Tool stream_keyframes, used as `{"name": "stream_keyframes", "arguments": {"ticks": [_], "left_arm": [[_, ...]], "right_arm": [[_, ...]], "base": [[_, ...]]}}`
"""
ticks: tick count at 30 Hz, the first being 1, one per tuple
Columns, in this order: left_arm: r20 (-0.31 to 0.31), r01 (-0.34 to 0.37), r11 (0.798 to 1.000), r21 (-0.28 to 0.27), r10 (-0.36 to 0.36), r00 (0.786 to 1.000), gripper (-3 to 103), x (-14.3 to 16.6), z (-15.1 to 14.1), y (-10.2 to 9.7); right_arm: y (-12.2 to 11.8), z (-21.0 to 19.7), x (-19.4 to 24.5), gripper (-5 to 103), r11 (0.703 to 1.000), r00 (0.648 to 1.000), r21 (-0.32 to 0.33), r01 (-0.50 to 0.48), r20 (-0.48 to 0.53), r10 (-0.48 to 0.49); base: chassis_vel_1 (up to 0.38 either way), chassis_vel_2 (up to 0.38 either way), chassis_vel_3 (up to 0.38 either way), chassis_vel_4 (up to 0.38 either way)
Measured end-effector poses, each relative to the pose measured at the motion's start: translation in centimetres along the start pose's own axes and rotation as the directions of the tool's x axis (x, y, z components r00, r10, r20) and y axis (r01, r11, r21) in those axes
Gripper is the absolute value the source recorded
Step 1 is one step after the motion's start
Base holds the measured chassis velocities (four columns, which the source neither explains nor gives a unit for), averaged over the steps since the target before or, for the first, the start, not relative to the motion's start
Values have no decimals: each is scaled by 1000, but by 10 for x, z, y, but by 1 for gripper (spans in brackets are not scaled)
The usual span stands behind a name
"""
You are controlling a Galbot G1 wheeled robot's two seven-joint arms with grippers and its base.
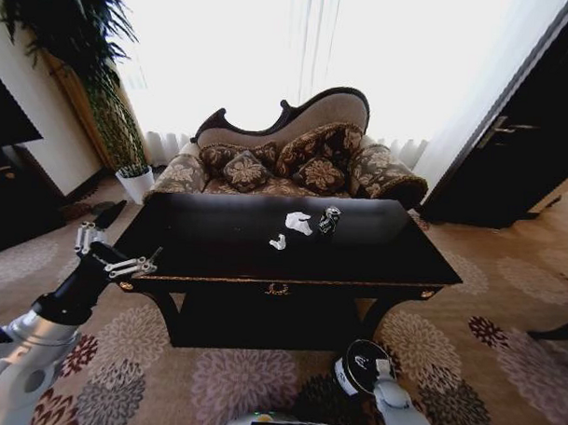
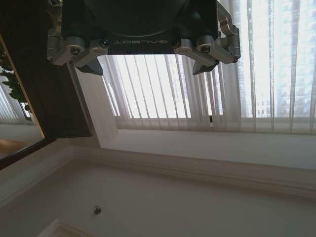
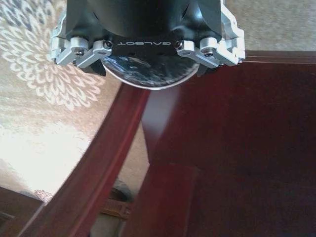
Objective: Move to the front of the table and place the trash on the table into the trash bin.
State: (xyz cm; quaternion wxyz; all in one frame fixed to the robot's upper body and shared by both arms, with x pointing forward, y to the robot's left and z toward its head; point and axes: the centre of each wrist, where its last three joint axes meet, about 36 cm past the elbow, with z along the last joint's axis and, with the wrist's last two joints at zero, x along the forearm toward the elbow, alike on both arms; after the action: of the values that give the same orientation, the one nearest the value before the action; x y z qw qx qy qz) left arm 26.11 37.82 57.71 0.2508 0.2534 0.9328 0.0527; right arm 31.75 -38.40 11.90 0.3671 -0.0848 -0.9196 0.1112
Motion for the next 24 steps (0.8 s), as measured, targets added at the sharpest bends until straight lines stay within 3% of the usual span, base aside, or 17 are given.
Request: {"name": "stream_keyframes", "arguments": {"ticks": [5,8,9,13,18,22,24], "left_arm": [[2,1,1000,-1,-1,1000,100,0,0,0],[7,6,1000,1,-6,1000,100,0,1,0],[7,6,1000,1,-6,1000,100,0,1,0],[13,11,1000,4,-11,1000,100,1,1,-1],[16,13,1000,6,-13,1000,100,1,1,-1],[22,15,1000,9,-15,1000,100,0,1,-3],[23,16,1000,9,-16,1000,100,0,1,-3]], "right_arm": [[12,6,18,100,994,992,8,105,65,-105],[23,17,37,100,966,950,48,255,172,-260],[23,17,37,100,966,950,48,255,172,-260],[37,20,60,100,921,883,99,377,262,-390],[50,10,77,100,897,837,131,421,324,-440],[59,-2,100,100,849,750,178,497,405,-523],[61,-3,104,100,838,731,188,512,416,-541]], "base": [[0,0,0,0],[0,0,0,0],[0,0,0,0],[0,0,0,0],[0,0,0,0],[0,0,0,0],[0,0,0,0]]}}
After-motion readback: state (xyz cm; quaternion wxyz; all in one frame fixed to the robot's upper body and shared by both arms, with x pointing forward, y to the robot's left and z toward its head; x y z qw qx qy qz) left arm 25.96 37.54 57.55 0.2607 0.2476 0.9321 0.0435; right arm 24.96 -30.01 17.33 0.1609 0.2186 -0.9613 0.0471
